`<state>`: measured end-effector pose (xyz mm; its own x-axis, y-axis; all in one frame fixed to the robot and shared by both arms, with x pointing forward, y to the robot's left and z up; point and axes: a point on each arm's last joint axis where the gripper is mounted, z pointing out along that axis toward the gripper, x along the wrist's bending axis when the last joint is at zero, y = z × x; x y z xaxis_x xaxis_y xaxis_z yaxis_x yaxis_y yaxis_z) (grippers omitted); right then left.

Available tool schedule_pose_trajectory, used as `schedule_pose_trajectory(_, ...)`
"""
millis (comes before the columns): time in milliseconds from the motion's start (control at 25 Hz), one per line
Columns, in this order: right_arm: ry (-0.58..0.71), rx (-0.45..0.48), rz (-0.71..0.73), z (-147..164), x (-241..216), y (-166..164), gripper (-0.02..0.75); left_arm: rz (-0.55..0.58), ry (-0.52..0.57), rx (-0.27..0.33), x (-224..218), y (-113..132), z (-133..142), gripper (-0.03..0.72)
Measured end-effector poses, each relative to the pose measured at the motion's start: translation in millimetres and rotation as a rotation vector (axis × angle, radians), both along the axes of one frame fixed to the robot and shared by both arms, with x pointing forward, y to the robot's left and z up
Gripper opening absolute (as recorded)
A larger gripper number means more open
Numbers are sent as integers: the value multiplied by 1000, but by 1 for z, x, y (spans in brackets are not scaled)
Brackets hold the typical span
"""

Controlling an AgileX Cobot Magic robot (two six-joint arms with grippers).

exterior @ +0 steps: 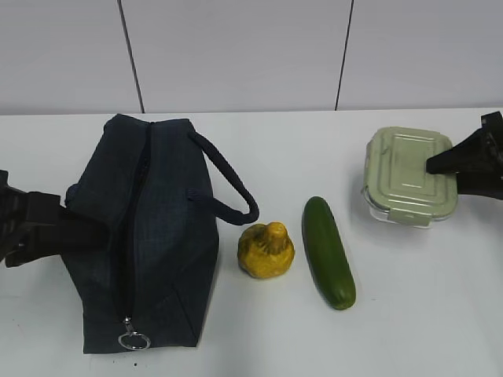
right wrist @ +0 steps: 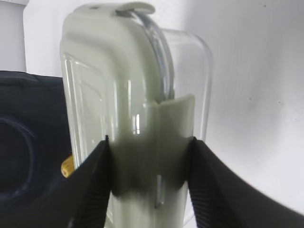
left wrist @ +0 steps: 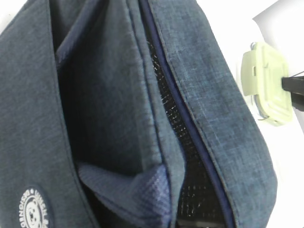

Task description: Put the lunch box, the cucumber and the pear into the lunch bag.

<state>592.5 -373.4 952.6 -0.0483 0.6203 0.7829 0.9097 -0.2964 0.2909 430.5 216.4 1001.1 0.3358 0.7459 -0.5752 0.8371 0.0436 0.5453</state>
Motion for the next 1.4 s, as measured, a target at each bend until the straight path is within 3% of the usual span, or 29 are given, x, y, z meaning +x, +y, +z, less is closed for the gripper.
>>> schedule_pose_trajectory(280,-65,16,40,24,3,27,359,4,0,-6,0,0,0,-18)
schedule_pose_trajectory(560,-141,93,42,54,5,59,359,6,0,-11,0,0,1,-18)
schedule_pose_trajectory(1000,-235,267,138,93,1,137,359,41,-31,-87,4,-3,7,-18)
schedule_pose_trajectory(1240,-299,318,228,117,2,176,359,47,-32,-110,10,-5,3,-18)
schedule_pose_trajectory(1400,-343,345,284,132,0,197,359,23,3,-161,18,-10,-8,-18)
